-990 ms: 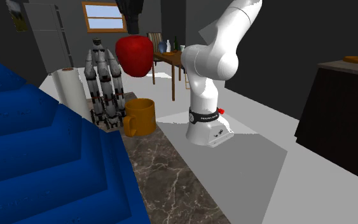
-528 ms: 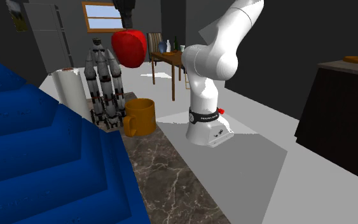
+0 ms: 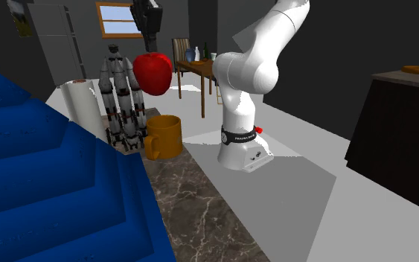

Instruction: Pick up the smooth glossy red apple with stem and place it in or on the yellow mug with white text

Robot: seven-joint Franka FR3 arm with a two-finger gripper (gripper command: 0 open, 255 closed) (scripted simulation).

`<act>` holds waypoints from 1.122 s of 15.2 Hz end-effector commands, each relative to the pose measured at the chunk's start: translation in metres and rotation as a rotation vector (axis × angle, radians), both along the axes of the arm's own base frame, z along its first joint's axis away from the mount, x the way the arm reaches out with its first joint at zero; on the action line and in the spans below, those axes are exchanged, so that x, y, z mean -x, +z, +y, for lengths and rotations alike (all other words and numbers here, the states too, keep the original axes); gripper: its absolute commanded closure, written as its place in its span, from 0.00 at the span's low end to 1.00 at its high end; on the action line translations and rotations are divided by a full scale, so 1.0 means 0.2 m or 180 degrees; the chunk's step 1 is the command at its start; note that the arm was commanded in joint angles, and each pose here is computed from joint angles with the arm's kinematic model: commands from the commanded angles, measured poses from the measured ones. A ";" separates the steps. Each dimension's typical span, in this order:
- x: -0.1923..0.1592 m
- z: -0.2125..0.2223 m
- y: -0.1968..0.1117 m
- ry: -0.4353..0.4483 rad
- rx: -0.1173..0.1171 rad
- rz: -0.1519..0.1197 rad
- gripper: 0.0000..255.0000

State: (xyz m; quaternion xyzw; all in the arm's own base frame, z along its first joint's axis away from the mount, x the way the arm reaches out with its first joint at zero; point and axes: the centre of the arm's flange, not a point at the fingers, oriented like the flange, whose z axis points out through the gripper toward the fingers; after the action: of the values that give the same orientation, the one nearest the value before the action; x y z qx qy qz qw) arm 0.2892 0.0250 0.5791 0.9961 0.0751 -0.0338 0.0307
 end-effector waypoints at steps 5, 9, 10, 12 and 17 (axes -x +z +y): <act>0.00 0.00 -0.16 0.0000 0.0000 -0.0002 1.00; 0.00 0.00 -0.26 0.0000 0.0000 -0.0002 1.00; 0.00 0.00 -0.29 0.0000 0.0000 -0.0002 1.00; 0.00 0.00 -0.34 0.0000 0.0000 -0.0002 1.00; 0.00 0.00 -0.42 0.0000 0.0000 -0.0002 1.00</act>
State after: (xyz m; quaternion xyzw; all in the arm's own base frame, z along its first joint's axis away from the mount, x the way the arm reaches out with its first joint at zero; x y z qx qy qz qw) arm 0.2892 0.0247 0.4954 0.9961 0.0751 -0.0337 0.0308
